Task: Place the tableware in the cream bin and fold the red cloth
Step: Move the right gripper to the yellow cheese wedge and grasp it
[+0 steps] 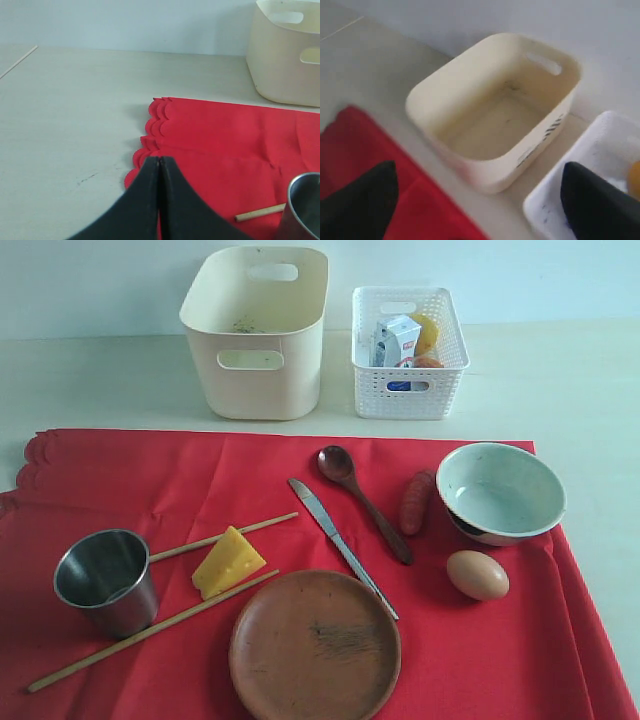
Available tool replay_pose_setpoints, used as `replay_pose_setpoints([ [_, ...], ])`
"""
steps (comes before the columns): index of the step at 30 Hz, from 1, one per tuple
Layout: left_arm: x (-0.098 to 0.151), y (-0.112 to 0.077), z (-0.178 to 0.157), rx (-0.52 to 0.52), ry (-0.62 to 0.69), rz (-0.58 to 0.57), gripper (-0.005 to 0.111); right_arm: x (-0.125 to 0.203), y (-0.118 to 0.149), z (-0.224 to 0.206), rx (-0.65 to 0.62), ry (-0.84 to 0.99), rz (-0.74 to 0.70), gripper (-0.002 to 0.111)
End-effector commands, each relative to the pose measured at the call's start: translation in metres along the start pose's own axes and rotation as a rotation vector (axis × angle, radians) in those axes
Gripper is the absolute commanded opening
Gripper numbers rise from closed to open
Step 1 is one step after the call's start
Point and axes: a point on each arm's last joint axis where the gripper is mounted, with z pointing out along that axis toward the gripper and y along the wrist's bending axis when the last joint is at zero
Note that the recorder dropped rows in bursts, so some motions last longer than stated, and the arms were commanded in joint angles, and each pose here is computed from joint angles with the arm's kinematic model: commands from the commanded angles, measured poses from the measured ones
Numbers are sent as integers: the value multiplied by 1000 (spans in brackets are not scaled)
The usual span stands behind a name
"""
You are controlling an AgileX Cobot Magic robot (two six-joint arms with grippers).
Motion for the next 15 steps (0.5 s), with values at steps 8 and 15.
replay_pose_setpoints([
  [8,0,0,0,8,-10,1,0,49,60,16,-480,347,-275,84],
  [15,0,0,0,8,-10,1,0,76,117,56,-677,394,-536,84],
])
